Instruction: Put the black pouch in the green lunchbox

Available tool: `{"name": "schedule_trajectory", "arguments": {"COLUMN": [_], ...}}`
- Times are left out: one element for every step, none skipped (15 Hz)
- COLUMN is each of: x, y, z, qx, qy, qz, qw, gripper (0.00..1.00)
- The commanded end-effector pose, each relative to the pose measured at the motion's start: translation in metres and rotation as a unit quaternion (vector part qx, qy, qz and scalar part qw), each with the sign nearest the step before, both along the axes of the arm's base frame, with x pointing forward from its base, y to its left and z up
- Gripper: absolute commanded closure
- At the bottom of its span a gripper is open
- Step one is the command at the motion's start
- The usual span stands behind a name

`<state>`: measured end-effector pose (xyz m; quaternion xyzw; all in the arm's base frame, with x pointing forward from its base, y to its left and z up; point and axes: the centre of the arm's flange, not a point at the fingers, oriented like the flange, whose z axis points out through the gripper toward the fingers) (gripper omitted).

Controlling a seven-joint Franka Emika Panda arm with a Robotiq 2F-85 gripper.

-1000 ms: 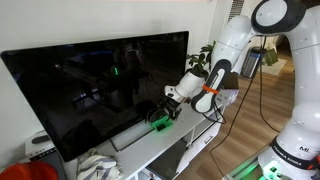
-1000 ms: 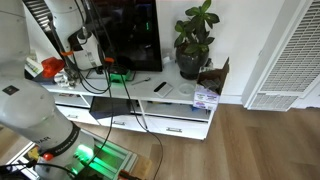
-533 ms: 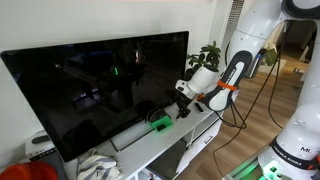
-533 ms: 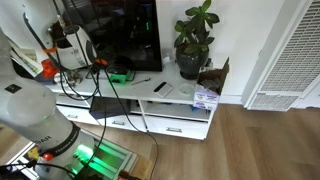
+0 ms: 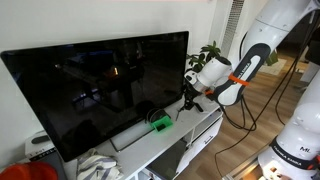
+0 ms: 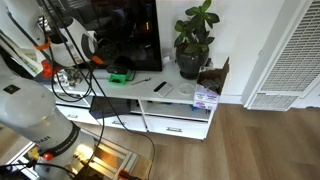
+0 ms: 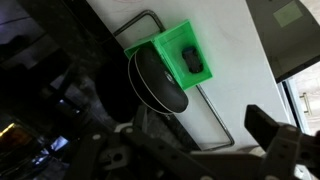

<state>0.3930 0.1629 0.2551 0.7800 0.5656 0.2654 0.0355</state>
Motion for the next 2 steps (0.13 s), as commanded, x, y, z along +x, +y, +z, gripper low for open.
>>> {"name": "schedule_trajectory", "arguments": {"x": [0.0000,0.0000], "y": [0.0000,0.0000], "z": [0.0000,0.0000], "qx": [0.001,0.001], "qy": [0.000,0.001], "qz": [-0.002,-0.003], "qw": [1.0000,1.0000], "gripper": [0.00,0.00]}}
